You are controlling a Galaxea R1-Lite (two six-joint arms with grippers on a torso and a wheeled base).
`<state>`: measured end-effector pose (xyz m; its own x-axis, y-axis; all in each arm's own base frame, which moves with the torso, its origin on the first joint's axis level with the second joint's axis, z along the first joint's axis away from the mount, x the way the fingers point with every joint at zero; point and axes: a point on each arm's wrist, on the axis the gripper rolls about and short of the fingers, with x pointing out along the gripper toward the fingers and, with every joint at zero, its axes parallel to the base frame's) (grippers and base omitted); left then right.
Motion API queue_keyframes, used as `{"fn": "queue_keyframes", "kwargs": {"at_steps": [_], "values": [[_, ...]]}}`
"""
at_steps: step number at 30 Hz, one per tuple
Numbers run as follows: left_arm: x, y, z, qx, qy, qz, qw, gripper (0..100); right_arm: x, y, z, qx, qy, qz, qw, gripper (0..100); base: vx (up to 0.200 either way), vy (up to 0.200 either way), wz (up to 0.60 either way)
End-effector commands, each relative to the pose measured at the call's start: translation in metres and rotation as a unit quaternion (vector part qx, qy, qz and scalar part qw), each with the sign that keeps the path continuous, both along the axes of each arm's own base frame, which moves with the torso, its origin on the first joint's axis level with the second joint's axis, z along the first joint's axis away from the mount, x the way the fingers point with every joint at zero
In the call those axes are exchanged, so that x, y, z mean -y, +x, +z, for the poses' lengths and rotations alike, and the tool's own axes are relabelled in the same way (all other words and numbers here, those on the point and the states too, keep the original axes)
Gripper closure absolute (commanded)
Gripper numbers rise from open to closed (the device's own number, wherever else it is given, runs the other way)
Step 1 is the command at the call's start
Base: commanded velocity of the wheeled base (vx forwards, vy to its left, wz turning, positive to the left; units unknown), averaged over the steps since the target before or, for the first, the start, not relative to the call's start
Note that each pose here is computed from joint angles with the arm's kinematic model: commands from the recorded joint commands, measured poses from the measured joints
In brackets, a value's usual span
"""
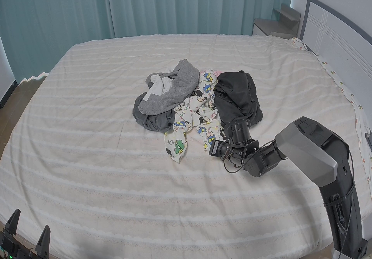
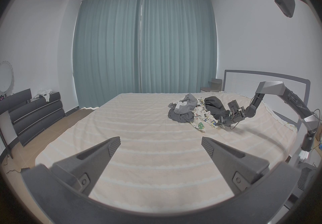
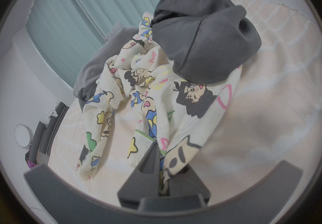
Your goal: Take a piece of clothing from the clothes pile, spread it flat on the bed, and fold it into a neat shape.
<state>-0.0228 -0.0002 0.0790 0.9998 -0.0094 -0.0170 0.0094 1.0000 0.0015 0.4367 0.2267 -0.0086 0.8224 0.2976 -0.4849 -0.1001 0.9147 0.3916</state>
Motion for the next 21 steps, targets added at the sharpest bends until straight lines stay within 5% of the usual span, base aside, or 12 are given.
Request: {"fn": "queue_keyframes", "kwargs": {"at_steps": [1,7,21], "values": [[0.0,0.0,-0.004,0.001,0.0,0.0,1.0,0,0.004,-0.009,0.019,0.027,0.012,0.002,0.9996,100,0.0,0.0,0.0],[0.0,0.0,-0.004,0.001,0.0,0.0,1.0,0,0.004,-0.029,0.039,0.032,0.013,0.015,0.9993,100,0.0,0.0,0.0],[0.0,0.0,-0.004,0.001,0.0,0.0,1.0,0,0.017,-0.055,0.031,-0.01,-0.008,0.021,0.9997,100,0.0,0.0,0.0]]}}
